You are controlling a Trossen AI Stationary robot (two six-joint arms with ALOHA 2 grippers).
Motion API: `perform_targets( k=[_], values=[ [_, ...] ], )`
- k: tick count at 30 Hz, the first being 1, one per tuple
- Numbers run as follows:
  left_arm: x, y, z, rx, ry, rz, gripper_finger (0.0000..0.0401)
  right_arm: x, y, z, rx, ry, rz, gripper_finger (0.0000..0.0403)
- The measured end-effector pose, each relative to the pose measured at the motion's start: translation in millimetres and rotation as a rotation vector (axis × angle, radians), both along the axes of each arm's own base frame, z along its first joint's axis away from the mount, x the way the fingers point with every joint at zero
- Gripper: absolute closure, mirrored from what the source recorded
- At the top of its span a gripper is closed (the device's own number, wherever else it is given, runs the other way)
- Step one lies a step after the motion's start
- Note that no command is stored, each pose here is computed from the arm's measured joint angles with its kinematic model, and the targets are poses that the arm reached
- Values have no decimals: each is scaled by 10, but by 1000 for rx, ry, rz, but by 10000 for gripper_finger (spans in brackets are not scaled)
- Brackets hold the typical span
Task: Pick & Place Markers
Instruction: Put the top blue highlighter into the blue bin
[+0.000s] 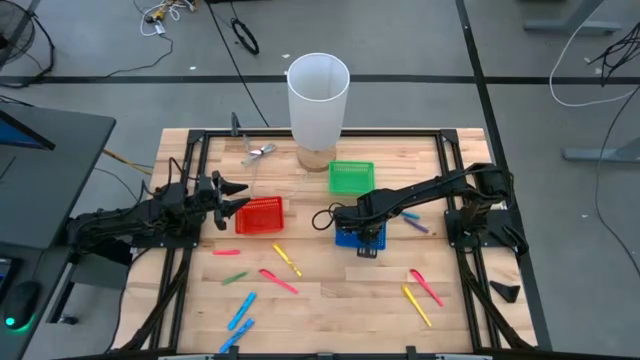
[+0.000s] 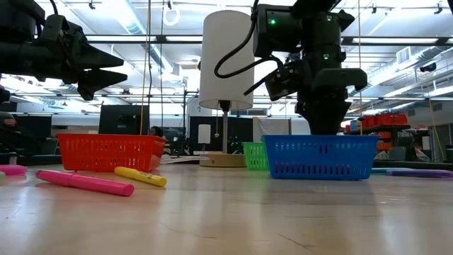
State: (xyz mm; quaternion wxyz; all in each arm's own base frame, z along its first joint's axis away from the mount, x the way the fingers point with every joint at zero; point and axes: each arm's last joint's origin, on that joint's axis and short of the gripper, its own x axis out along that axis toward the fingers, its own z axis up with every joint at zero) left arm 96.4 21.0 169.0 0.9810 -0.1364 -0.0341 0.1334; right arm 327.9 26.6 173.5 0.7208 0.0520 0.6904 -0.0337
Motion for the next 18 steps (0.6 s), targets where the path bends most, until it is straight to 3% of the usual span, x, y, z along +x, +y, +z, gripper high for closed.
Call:
perform_targets(
  k=[18],
  values=[
    [0,0,-1,0,0,0,169,-1,4,2,1,0,-12,355]
  ],
)
